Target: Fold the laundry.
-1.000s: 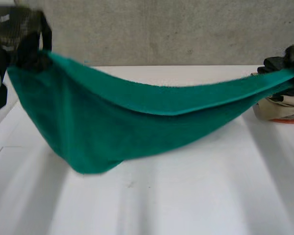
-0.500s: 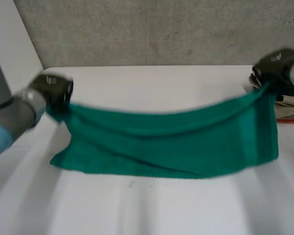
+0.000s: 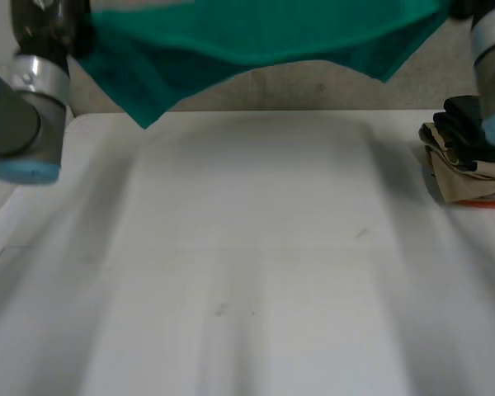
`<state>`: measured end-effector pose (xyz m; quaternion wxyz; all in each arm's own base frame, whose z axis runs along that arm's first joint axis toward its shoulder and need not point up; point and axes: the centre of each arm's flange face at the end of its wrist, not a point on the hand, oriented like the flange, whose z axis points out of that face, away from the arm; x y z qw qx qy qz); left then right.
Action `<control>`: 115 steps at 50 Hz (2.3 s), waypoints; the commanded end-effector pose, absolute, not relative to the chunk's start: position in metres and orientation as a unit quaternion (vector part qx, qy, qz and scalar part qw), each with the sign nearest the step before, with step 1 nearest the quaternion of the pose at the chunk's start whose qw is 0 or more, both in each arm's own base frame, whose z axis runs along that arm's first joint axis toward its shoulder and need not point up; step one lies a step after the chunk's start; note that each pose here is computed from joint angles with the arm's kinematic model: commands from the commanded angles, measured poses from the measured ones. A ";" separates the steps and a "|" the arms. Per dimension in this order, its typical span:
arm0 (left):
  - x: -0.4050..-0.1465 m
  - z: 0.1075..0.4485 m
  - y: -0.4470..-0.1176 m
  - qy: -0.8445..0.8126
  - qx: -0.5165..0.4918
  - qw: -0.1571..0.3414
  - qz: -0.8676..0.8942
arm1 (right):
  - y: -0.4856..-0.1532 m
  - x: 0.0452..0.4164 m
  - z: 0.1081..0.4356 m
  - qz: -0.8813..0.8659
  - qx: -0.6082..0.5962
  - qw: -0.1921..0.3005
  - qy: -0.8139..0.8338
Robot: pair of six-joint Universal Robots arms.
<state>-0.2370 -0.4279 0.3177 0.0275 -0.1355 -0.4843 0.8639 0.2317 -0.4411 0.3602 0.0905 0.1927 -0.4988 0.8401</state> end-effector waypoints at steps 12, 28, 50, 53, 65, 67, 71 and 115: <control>-0.222 0.147 -0.323 -0.752 -0.294 0.006 0.591 | -0.383 0.218 0.149 0.511 0.375 0.095 -0.767; -0.158 0.183 -0.208 -0.825 -0.384 -0.067 0.410 | -0.269 0.145 0.187 0.348 0.530 0.173 -0.754; -0.219 0.157 -0.333 -0.776 -0.294 -0.089 0.551 | -0.395 0.226 0.138 0.529 0.430 0.142 -0.717; -0.227 0.151 -0.336 -0.780 -0.296 -0.100 0.543 | -0.405 0.235 0.132 0.538 0.434 0.143 -0.708; -0.229 0.156 -0.348 -0.774 -0.284 -0.118 0.553 | -0.437 0.236 0.111 0.546 0.406 0.185 -0.709; -0.228 0.156 -0.347 -0.776 -0.282 -0.118 0.552 | -0.438 0.236 0.113 0.550 0.398 0.193 -0.708; -0.231 0.160 -0.342 -0.773 -0.282 -0.123 0.554 | -0.438 0.233 0.119 0.546 0.388 0.212 -0.712; -0.231 0.187 -0.290 -0.712 -0.317 -0.047 0.625 | -0.339 0.171 0.115 0.525 0.360 0.058 -0.769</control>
